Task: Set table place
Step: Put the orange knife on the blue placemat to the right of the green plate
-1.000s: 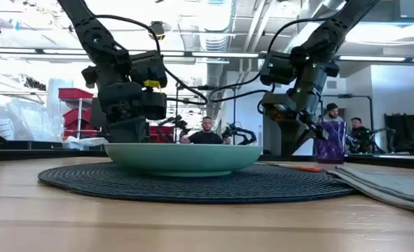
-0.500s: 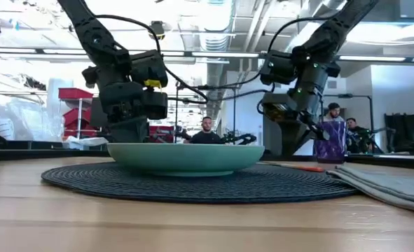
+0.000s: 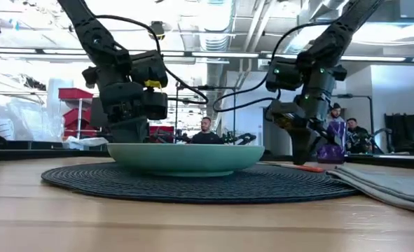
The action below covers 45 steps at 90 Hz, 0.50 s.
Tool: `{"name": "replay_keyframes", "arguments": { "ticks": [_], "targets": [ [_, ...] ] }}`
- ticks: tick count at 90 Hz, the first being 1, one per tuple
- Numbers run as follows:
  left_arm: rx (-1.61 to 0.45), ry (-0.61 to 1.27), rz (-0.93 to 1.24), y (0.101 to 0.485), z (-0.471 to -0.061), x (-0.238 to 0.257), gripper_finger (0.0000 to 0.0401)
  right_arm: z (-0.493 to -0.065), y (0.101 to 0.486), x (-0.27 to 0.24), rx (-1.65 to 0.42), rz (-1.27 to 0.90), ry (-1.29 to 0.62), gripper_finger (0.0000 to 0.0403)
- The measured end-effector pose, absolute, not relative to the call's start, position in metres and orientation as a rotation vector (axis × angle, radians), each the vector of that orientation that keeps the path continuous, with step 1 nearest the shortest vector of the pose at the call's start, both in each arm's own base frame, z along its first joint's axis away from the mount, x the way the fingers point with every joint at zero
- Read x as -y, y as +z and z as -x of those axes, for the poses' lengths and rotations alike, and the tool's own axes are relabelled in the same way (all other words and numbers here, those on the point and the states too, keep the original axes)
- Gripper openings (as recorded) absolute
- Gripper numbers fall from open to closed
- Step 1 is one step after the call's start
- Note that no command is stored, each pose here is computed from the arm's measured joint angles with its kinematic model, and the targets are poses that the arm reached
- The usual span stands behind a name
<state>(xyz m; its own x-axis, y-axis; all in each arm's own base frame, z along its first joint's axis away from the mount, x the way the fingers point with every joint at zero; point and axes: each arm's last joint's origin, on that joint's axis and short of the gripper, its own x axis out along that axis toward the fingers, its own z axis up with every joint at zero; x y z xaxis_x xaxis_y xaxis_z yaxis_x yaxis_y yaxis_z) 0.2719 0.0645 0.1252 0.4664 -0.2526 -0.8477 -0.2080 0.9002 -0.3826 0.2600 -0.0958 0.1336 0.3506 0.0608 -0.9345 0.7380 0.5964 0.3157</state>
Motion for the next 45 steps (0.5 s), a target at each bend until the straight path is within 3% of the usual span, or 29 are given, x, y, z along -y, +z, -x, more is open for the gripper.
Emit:
{"name": "replay_keyframes", "arguments": {
  "ticks": [45],
  "targets": [
    [-1.094,-0.043,0.450,0.1254,-0.2720,-0.0645,0.0000,-0.2644,0.1399,0.1022,-1.119,-0.831,-0.500,0.0000]
  ]
}}
